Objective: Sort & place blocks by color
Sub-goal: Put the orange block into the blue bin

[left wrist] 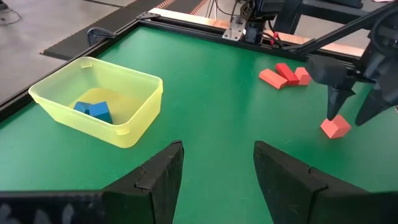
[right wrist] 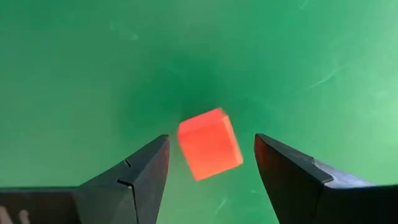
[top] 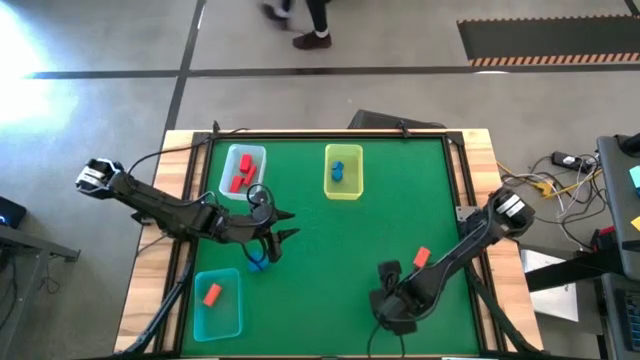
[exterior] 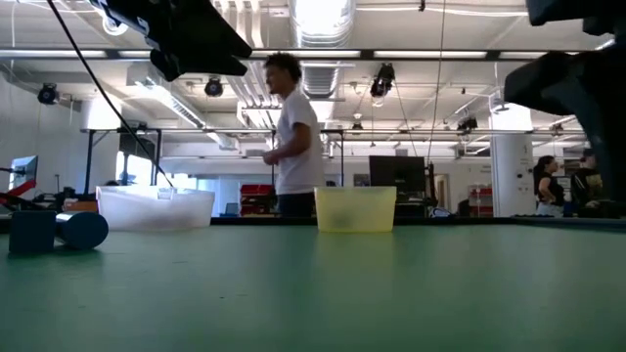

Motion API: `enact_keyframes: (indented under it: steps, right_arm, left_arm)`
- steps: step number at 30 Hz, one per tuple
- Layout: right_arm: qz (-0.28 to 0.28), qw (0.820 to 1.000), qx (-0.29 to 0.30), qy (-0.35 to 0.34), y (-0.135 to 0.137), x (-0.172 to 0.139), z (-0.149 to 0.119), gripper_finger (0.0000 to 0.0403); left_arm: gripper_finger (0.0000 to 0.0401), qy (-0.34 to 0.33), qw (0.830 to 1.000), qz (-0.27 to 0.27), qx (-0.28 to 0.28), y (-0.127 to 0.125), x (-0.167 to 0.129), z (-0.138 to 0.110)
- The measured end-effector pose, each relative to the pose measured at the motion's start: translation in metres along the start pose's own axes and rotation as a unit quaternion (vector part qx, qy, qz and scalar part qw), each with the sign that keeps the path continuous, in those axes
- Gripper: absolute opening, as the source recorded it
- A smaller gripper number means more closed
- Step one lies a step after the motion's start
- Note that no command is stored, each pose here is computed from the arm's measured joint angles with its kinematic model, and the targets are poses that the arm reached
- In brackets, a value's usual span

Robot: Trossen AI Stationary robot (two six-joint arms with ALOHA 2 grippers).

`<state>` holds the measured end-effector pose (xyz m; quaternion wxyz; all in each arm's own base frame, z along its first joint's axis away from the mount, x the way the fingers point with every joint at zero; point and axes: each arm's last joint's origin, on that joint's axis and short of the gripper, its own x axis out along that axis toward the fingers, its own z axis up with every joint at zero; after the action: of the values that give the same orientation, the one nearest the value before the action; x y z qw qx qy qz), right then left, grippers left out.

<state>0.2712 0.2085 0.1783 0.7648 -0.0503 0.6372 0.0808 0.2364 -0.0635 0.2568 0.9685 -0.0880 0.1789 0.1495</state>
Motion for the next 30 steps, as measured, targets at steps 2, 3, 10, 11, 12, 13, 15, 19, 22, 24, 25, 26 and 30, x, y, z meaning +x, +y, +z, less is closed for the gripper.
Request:
enact_keyframes:
  steps: [2, 3, 10, 11, 12, 13, 15, 19, 22, 24, 25, 26, 30]
  right_arm:
    - [0.004, 1.0, -0.002, 0.007, 0.001, 0.003, 0.0, 0.0224]
    - [0.002, 1.0, -0.002, 0.01, 0.001, 0.004, -0.001, 0.0224]
    - [-0.006, 1.0, -0.013, 0.02, 0.001, 0.015, -0.002, 0.0224]
    - [-0.007, 1.0, -0.015, 0.022, 0.002, 0.018, -0.002, 0.0224]
    - [-0.009, 0.999, -0.018, 0.027, 0.002, 0.022, -0.002, 0.0224]
    - [-0.012, 0.999, -0.021, 0.033, 0.002, 0.025, -0.002, 0.0224]
    - [-0.017, 0.999, -0.023, 0.039, 0.002, 0.03, -0.003, 0.0224]
    - [-0.027, 0.999, -0.023, 0.034, 0.001, 0.031, -0.002, 0.0212]
    - [-0.028, 0.999, -0.023, 0.032, 0.001, 0.031, -0.002, 0.0178]
    - [-0.028, 0.999, -0.023, 0.031, 0.001, 0.03, -0.002, 0.0142]
    - [-0.032, 0.999, -0.023, 0.028, 0.001, 0.03, -0.002, 0.0123]
    - [-0.037, 0.999, -0.026, 0.025, 0.001, 0.03, -0.001, 0.0118]
    - [-0.089, 0.994, -0.058, -0.023, -0.001, 0.029, 0.005, 0.0118]
  left_arm:
    - [0.018, -0.001, 1.0, 0.0, 0.0, 0.0, 0.0, 0.0]
    - [0.018, -0.001, 1.0, 0.0, -0.001, 0.0, 0.0, 0.001]
    - [0.018, -0.001, 1.0, 0.0, -0.001, 0.0, 0.0, 0.0]
    - [0.018, -0.001, 1.0, -0.001, -0.001, 0.0, 0.0, 0.0]
    - [0.018, -0.001, 1.0, -0.001, -0.001, 0.0, 0.0, 0.0]
    - [0.018, -0.001, 1.0, -0.001, -0.001, 0.0, 0.0, 0.0]
    - [0.018, -0.001, 1.0, -0.001, -0.001, 0.0, 0.0, 0.0]
    - [0.018, -0.007, 1.0, -0.003, -0.005, -0.001, 0.0, 0.002]
    - [0.018, -0.007, 1.0, -0.003, -0.005, -0.001, 0.0, 0.002]
    - [0.018, -0.008, 1.0, -0.003, -0.005, -0.001, 0.0, 0.002]
    - [0.018, -0.008, 1.0, -0.003, -0.006, -0.001, 0.0, 0.002]
    - [0.018, -0.01, 1.0, -0.004, -0.007, -0.001, 0.0, 0.002]
    - [0.018, -0.032, 0.999, -0.014, -0.015, -0.004, 0.003, 0.004]
